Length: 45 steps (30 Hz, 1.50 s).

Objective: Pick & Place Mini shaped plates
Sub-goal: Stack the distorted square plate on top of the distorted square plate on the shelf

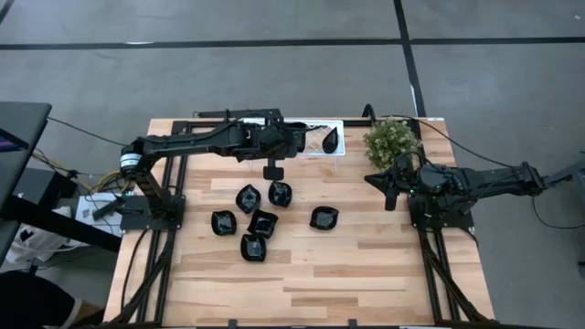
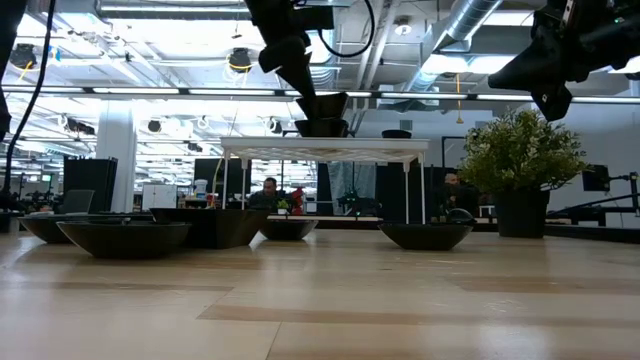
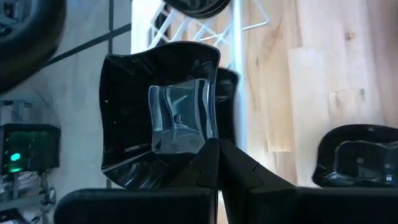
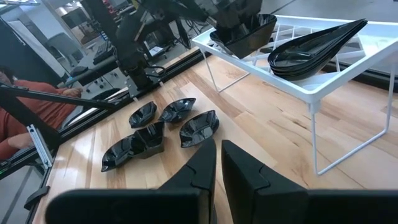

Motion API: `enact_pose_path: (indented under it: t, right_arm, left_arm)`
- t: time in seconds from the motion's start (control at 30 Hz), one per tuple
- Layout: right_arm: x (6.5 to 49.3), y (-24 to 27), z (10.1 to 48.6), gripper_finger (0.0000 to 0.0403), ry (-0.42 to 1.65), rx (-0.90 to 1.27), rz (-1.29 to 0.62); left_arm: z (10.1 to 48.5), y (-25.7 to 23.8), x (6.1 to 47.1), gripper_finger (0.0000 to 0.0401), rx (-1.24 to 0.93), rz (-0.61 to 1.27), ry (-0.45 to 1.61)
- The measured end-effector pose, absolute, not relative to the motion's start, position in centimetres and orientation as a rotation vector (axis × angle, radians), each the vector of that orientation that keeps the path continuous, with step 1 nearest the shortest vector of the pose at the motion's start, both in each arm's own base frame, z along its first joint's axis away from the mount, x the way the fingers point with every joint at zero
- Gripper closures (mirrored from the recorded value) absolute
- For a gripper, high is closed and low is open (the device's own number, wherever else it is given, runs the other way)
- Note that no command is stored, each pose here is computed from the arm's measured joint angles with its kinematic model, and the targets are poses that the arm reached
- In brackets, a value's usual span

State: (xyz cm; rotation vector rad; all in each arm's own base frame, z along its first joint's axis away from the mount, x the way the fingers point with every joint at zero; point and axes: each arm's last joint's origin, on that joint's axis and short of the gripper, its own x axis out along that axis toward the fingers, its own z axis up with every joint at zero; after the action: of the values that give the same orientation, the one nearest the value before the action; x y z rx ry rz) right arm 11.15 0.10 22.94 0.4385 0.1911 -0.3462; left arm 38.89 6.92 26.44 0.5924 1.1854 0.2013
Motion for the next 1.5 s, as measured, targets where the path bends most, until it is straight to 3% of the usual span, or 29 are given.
enact_pose_path:
  t: [0.87, 1.2, 1.5]
  right_arm:
    - [11.15, 0.1, 22.94, 0.0381, 0.191, 0.439, -0.346]
    - [11.16, 0.1, 22.95, 0.0381, 0.19, 0.439, -0.346]
    - [11.15, 0.1, 22.95, 0.0381, 0.19, 0.44, -0.346]
  left_arm:
    - [26.44, 6.9, 38.91, 0.0394, 0.586, 0.194, 1.181]
    - [26.46, 6.91, 38.95, 0.0367, 0.583, 0.198, 1.176]
    - [26.49, 6.91, 38.94, 0.0318, 0.584, 0.198, 1.175]
